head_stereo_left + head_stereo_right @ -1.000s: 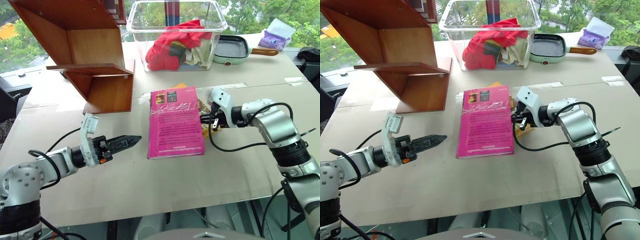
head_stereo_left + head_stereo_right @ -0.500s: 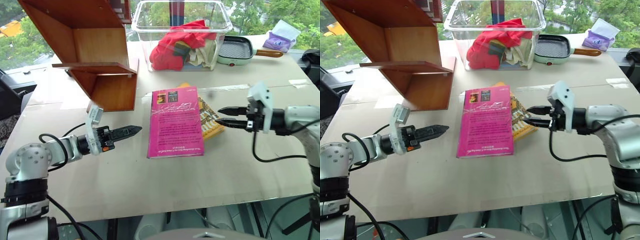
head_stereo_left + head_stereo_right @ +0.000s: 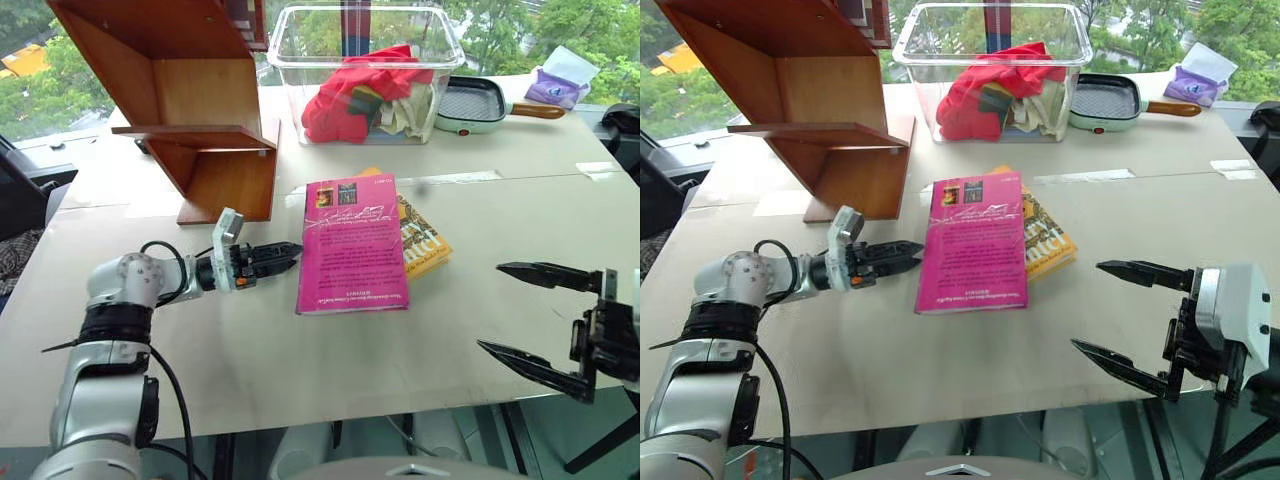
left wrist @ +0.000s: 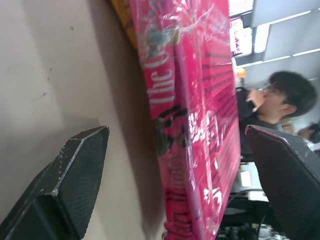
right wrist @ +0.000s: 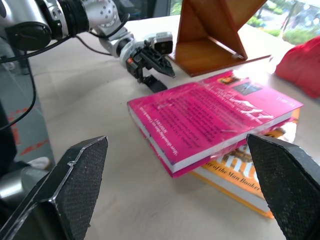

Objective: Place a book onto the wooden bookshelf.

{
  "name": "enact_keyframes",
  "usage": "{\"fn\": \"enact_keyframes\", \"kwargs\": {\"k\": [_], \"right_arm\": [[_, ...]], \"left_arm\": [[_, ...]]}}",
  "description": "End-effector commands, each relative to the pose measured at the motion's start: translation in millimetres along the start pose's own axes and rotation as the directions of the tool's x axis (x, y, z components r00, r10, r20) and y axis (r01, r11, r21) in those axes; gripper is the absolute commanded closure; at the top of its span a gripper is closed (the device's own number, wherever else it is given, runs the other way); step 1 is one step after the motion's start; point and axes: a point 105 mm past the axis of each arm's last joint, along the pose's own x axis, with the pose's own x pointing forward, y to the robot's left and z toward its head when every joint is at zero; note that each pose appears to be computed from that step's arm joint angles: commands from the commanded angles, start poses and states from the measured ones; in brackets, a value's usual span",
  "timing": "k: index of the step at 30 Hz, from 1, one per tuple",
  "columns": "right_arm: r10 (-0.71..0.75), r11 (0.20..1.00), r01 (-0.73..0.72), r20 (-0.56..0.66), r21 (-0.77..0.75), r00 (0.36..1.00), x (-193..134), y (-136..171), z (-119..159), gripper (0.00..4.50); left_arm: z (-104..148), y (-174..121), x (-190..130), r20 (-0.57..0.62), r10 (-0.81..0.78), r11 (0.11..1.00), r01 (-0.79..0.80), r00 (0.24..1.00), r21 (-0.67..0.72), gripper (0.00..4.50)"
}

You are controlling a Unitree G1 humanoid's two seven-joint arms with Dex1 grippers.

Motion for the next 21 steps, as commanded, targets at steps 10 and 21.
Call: {"fn": "enact_keyframes", "kwargs": {"k": [10, 21], "right_arm": [[-0.021, 0.996, 0.025, 0.045, -0.081, 0.999, 3.1, 2.2, 20.2, 0.01], [-0.045, 0.997, 0.046, 0.019, -0.06, 0.999, 3.7, 6.0, 15.2, 0.01]], "left_arm": [[-10.2, 22.5, 40.9, -0.044, -0.137, 0.99, 0.136, 0.99, -0.026, 0.0], [-6.2, -10.3, 63.9, -0.176, -0.231, 0.972, 0.235, 0.957, -0.002, 0.0]]}}
